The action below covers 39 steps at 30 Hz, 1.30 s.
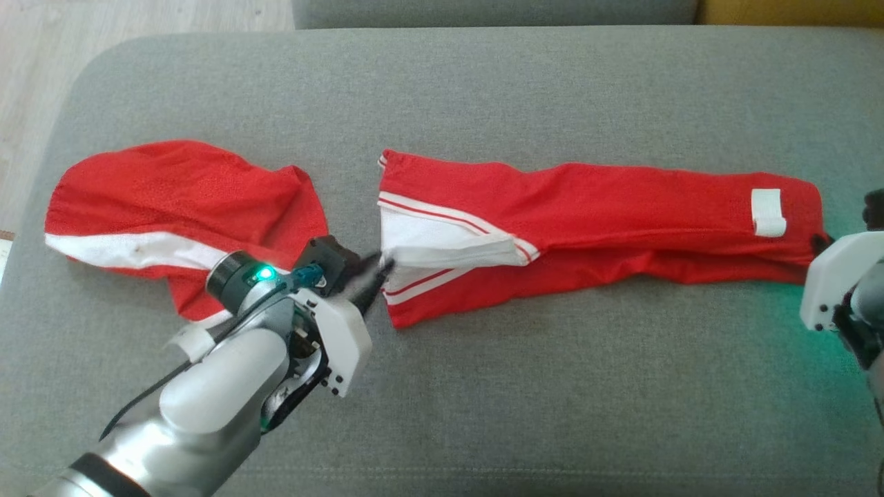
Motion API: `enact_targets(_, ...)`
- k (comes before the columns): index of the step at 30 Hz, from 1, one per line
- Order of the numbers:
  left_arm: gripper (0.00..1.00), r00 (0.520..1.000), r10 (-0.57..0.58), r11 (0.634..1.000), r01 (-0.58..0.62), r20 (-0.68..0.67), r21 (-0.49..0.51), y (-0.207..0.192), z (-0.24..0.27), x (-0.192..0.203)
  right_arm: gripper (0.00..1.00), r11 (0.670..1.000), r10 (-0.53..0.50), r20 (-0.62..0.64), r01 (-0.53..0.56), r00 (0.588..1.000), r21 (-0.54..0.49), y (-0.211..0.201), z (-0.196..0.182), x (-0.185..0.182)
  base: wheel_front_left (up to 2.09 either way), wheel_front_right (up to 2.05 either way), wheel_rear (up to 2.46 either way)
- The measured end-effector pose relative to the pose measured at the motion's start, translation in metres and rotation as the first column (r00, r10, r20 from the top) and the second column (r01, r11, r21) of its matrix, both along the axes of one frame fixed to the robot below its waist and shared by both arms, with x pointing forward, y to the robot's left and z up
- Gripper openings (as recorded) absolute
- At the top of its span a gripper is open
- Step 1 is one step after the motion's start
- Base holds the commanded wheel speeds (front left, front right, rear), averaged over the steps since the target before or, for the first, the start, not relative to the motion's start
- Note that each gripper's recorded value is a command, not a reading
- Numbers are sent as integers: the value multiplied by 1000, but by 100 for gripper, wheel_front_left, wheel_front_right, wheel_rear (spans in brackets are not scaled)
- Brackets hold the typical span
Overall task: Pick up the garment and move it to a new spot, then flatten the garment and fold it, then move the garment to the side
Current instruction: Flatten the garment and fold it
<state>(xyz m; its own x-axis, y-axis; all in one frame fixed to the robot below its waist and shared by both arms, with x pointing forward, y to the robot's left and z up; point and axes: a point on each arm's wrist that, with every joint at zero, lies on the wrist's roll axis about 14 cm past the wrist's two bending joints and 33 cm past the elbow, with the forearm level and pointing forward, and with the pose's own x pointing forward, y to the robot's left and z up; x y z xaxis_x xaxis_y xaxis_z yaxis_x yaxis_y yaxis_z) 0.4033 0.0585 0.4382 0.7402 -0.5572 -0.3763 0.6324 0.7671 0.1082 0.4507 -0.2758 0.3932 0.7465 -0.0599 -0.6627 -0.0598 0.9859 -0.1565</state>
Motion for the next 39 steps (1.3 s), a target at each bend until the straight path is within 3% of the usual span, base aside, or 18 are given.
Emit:
enact_targets(6, 100, 999, 44, 999, -44, 27, -15, 4, 5, 6, 100, 1000, -2, 33, 1, 999, 28, 2, 8, 2, 0, 0, 0)
enact_targets(12, 100, 973, 198, 974, -183, 118, -130, 23, 33, 17, 100, 997, -8, 270, -12, 963, 72, 7, 61, 22, 0, 0, 0)
enact_targets(16, 100, 913, 367, 909, -311, 178, -278, 47, 70, 30, 100, 984, 12, 433, -87, 901, 154, 44, 93, 24, 0, 0, 0)
enact_targets(20, 100, 840, 505, 813, -387, 198, -435, 65, 110, 30, 100, 971, 33, 542, -156, 840, 182, 69, 112, 9, 0, 0, 0)
enact_targets(24, 100, 751, 606, 744, -417, 263, -523, 85, 140, 12, 100, 962, 29, 613, -189, 790, 198, 83, 121, -11, 0, 0, 0)
enact_targets(26, 100, 712, 666, 690, -474, 223, -548, 96, 126, -12, 100, 960, 7, 645, -185, 764, 209, 89, 121, -27, 0, 0, 0)
enact_targets(31, 100, 710, 686, 667, -527, 159, -526, 99, 90, -42, 100, 956, -45, 644, -154, 764, 250, 96, 109, -46, 0, 0, 0)
enact_targets(39, 100, 730, 664, 684, -505, 162, -527, 96, 84, -40, 100, 964, -80, 604, -93, 793, 249, 84, 95, -43, 0, 0, 0)
